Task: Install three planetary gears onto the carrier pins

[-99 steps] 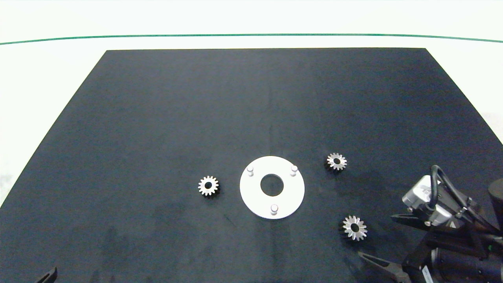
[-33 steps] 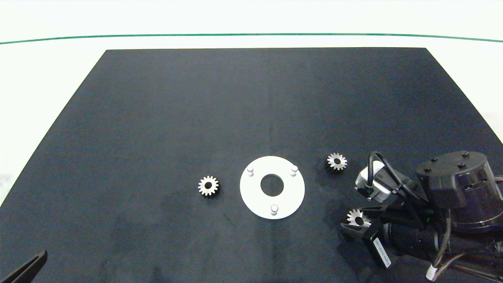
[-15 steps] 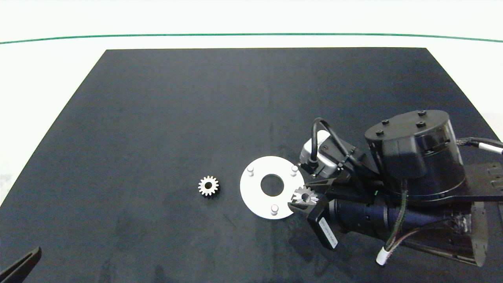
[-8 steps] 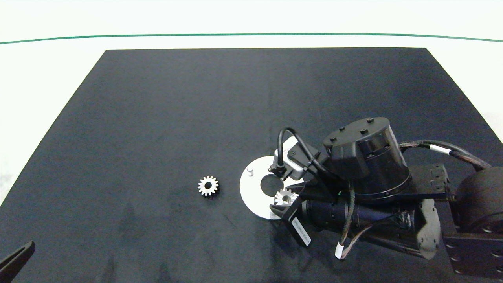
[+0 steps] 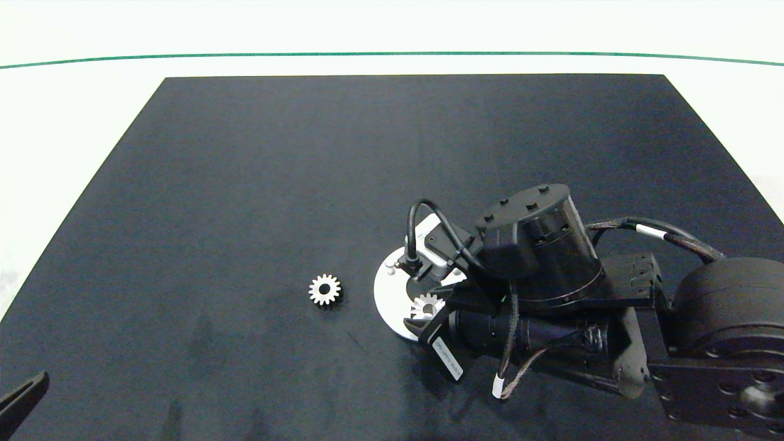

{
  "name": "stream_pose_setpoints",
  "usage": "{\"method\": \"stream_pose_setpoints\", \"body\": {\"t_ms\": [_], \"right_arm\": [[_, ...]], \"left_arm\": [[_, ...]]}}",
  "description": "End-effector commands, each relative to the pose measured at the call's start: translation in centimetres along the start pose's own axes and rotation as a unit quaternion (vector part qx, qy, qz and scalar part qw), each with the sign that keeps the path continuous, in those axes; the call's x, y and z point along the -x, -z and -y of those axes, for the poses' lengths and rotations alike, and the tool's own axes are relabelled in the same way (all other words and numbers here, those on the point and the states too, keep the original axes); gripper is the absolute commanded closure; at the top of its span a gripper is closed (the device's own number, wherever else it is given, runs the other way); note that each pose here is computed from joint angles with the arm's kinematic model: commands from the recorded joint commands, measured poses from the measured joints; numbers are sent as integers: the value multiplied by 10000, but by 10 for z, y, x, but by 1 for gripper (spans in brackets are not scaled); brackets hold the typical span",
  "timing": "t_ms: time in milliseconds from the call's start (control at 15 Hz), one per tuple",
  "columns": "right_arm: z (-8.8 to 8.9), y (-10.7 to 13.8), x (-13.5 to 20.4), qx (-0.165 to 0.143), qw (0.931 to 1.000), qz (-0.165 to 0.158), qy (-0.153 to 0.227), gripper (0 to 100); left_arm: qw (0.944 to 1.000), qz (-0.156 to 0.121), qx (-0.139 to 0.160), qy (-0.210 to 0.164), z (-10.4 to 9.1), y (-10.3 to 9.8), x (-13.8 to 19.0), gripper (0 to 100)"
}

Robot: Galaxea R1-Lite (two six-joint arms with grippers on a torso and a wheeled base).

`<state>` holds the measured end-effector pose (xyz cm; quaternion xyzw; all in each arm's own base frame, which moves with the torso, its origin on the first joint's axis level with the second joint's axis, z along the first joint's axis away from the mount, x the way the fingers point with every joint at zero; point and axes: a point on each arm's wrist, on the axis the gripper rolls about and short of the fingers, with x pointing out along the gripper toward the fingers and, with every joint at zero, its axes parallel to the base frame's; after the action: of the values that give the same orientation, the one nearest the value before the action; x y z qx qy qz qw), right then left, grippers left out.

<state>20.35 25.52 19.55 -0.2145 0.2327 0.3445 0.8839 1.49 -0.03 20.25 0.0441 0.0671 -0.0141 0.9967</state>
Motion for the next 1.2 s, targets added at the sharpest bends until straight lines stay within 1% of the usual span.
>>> {"method": "stream_pose_setpoints", "body": {"t_ms": [67, 533, 1000, 1067, 1200], "right_arm": [[0, 1, -1, 4, 10000, -31, 20, 96], [-2, 6, -9, 31, 9999, -159, 19, 96], [-3, 7, -13, 87, 9997, -206, 28, 96], [-2, 7, -13, 111, 9997, -213, 81, 0], [-2, 7, -12, 95, 9996, -212, 135, 0]], "left_arm": [[10000, 1, -1, -4, 0, -1, 0, 0], [10000, 10, 5, 3, 0, -2, 0, 0], [10000, 64, 12, 6, 0, -6, 0, 0], [10000, 64, 12, 6, -1, -7, 0, 0], [10000, 87, 12, 4, -1, -8, 1, 0]]}}
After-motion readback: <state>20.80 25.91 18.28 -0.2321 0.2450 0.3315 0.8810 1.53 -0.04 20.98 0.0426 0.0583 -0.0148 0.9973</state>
